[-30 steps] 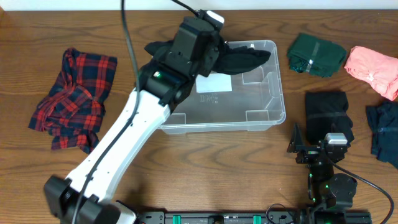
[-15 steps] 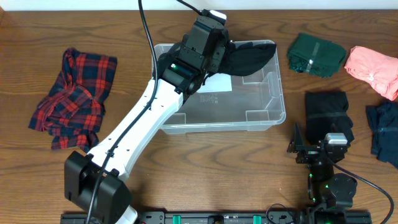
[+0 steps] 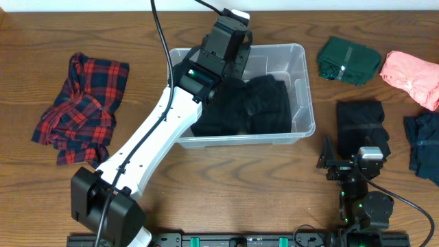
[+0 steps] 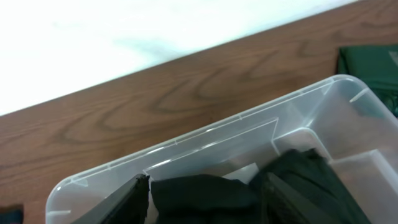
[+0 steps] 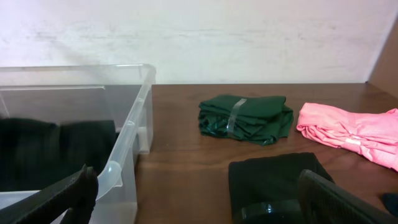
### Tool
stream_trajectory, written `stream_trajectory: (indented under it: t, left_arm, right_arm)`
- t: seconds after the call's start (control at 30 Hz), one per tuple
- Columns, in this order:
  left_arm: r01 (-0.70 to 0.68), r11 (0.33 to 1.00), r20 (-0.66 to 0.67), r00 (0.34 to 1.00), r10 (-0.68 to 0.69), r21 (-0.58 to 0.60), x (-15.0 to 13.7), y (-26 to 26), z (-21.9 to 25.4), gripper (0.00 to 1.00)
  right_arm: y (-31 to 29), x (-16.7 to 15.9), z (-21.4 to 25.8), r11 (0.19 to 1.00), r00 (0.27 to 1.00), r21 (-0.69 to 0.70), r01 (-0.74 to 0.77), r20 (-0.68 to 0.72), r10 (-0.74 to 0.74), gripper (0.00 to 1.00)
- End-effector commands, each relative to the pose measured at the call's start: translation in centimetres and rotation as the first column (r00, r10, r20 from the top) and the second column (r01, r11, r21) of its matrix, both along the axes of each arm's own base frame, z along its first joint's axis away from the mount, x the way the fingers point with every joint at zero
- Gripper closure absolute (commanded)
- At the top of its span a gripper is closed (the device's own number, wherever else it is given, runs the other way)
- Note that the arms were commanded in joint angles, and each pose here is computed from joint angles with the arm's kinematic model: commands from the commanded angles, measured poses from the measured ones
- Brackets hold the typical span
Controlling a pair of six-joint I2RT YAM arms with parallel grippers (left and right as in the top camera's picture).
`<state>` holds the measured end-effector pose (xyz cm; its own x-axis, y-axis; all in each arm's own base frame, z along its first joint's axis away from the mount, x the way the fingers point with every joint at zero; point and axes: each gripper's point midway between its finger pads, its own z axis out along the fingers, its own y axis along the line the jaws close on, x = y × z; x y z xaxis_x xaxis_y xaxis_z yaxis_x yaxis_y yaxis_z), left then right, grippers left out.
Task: Pack container
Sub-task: 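Lift the black garment with the left gripper and drop it into the bin, then move the left gripper back and grasp the red plaid shirt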
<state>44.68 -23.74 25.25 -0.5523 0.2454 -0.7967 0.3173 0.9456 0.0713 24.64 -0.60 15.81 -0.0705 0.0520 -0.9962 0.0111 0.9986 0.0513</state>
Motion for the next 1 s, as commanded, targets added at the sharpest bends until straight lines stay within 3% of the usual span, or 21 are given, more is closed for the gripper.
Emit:
stream_trajectory:
  t: [0.0,0.2,0.37,0.5,0.6,0.77,0.97]
  left_arm:
    - [0.02,0.999,0.042,0.999,-0.019,-0.036,-0.9,-0.4,2.9,0.41]
    - [0.055,0.998,0.1,0.993,-0.056,0.016,-2.2,0.8,5.7,0.41]
    - [-0.144,0.987,0.191,0.973,0.128,0.073,-4.0,7.6,10.3,0.41]
    - [-0.295,0.946,0.178,0.946,0.27,0.131,-5.5,14.3,11.2,0.4]
    - [-0.387,0.901,0.102,0.922,0.373,0.199,-6.1,19.3,9.4,0.21]
    - [-0.478,0.81,-0.07,0.846,0.529,0.34,-6.3,26.2,4.0,0.16]
    - [-0.464,0.753,-0.239,0.754,0.612,0.466,-5.8,30.0,-2.5,0.12]
  right_arm:
    - [0.3,0.0,0.0,1.0,1.0,-0.011,-0.014,0.001,0.014,0.01]
    - [0.3,0.0,0.0,1.0,1.0,-0.011,-0.014,0.001,0.014,0.01]
    - [0.3,0.0,0.0,1.0,1.0,-0.011,-0.014,0.001,0.014,0.01]
    - [0.3,0.0,0.0,1.0,1.0,-0.011,-0.014,0.001,0.014,0.01]
    - [0.3,0.0,0.0,1.0,1.0,-0.011,-0.014,0.001,0.014,0.01]
    - [0.3,0.0,0.0,1.0,1.0,-0.011,-0.014,0.001,0.014,0.01]
    - [0.3,0.0,0.0,1.0,1.0,-0.011,-0.014,0.001,0.014,0.01]
